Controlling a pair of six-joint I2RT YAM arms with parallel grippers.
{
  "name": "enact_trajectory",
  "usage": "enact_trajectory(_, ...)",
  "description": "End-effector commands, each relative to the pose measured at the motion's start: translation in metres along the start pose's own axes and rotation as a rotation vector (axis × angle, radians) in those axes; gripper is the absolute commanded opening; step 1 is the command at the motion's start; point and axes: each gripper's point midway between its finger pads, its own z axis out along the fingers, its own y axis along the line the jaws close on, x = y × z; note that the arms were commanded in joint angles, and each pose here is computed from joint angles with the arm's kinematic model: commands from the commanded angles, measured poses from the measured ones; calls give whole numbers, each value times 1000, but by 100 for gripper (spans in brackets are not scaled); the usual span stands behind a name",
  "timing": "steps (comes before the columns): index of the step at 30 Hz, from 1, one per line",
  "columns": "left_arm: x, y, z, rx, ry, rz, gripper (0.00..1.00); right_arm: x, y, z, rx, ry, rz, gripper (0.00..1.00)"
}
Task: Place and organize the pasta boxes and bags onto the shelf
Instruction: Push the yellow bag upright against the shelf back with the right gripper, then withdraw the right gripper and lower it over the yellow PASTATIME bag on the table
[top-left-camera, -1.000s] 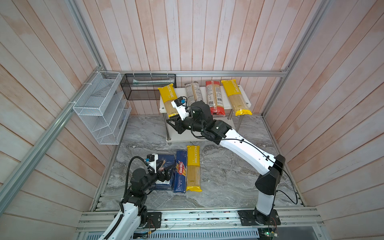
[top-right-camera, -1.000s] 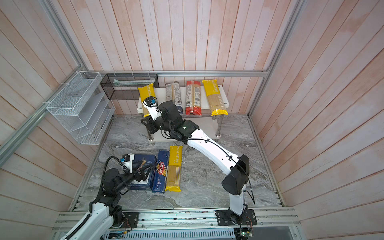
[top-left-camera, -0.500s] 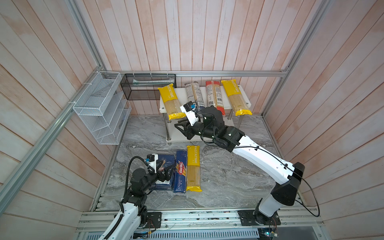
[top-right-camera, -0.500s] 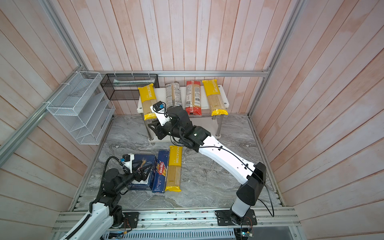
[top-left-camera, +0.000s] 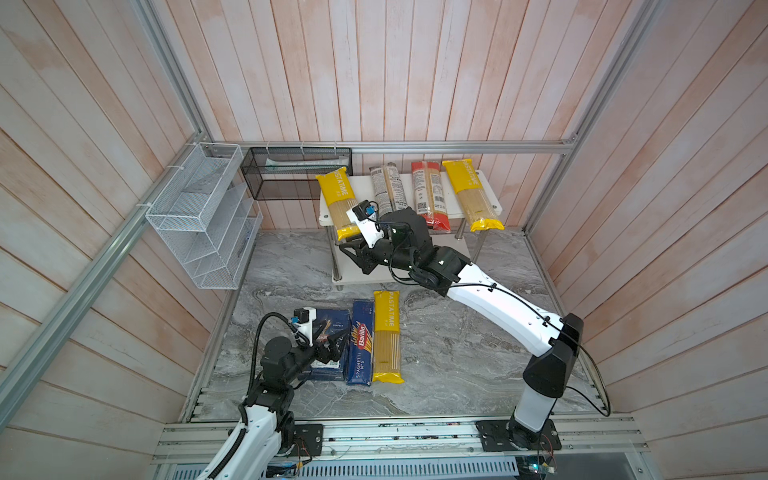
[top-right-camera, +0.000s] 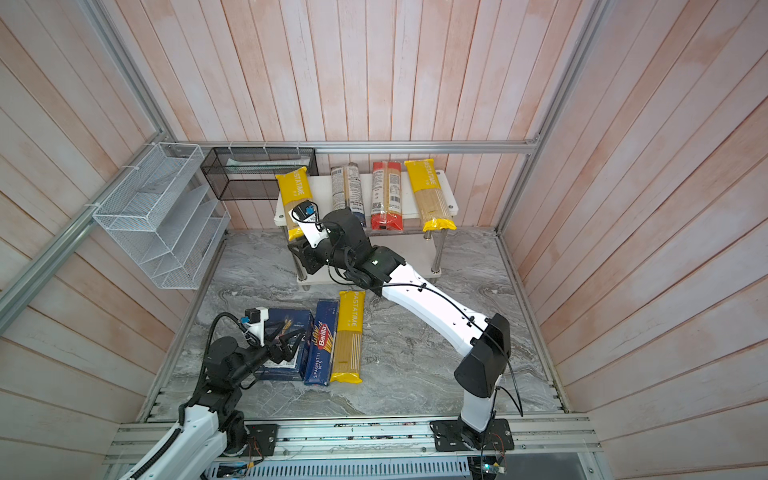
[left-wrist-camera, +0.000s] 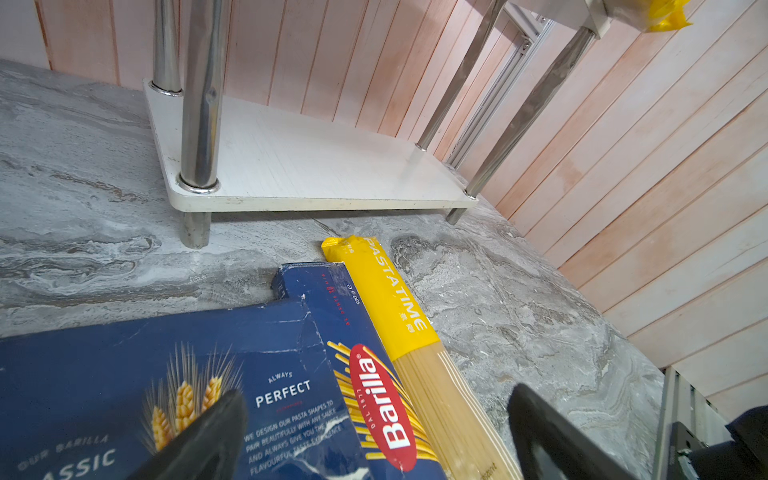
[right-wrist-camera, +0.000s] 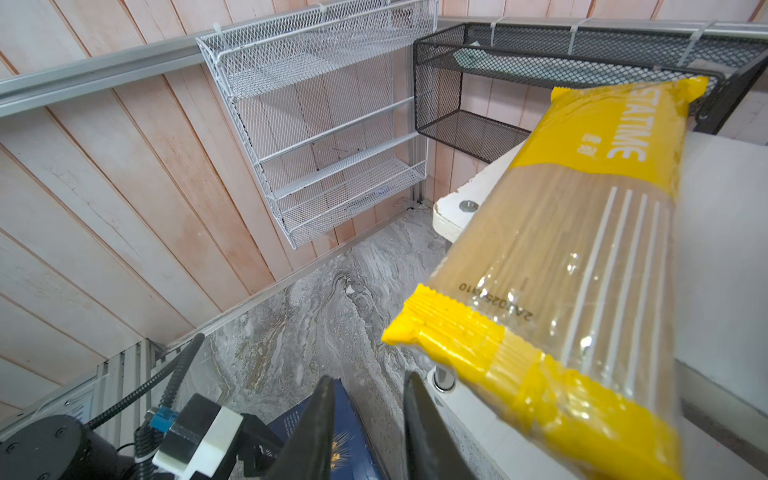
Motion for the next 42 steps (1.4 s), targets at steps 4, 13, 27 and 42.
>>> enact_trajectory(4,-1,-1,-1,5,-8,17,100,-2,5,20,-41,12,-12,29)
enact_trajectory(13,-1,-2,-1,5,-10,17,100,2,7,49,-69,33,-6,29)
enact_trajectory(27,-2,-2,-3,5,-18,21,100,-32,36,52,-109,-7,-53,28)
enact_trajectory(42,-5,2,-6,-29,-39,13,100,28,4,-93,170,-59,128,32)
